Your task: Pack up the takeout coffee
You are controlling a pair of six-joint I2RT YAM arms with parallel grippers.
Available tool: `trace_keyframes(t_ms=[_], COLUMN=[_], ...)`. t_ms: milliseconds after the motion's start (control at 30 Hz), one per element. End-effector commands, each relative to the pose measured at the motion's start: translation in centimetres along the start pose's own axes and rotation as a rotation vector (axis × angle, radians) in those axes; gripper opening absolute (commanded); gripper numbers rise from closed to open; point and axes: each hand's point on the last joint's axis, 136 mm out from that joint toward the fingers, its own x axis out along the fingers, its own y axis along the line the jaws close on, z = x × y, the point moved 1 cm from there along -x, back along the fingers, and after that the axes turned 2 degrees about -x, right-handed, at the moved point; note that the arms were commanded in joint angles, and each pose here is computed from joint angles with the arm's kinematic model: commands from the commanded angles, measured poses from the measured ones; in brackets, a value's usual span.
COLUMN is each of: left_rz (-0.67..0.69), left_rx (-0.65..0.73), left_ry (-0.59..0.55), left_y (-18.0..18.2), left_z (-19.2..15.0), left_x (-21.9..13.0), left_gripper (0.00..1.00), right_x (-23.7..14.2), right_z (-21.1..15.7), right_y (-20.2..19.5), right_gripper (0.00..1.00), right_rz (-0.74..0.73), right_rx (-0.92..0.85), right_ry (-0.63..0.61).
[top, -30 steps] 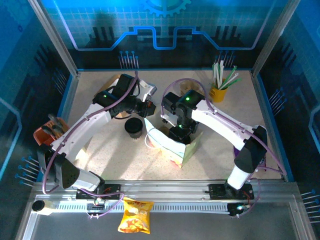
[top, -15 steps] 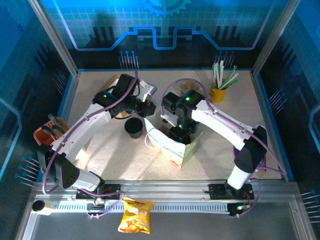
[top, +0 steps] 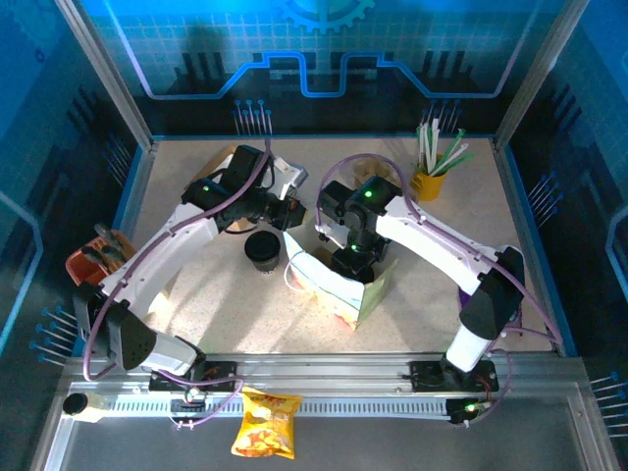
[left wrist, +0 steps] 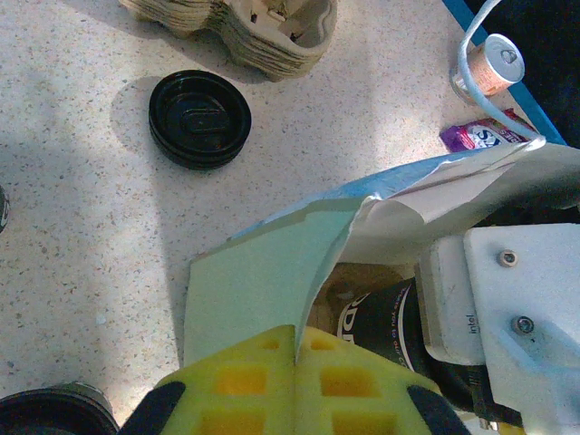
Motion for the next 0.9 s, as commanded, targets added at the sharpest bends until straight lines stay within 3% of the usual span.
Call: trace_keyframes(t_ms=[0, 867], left_rz=[0.000, -0.002], left_rx=[0.000, 0.001], left_ry=[0.012, 0.014], left_y=[-0.21, -0.30], left_z=[-0.69, -0.74], left_x=[-0.08, -0.02], left_gripper=[0.00, 0.00], right_x=[-0.33, -0.21], right_z=[-0.47, -0.64], right_y=[-0.26, -0.33], right_gripper=[0.35, 0.35], right_rz=[-0.001, -0.005], right_rx=[0.008, 0.012], right_ry=[0.004, 0.011])
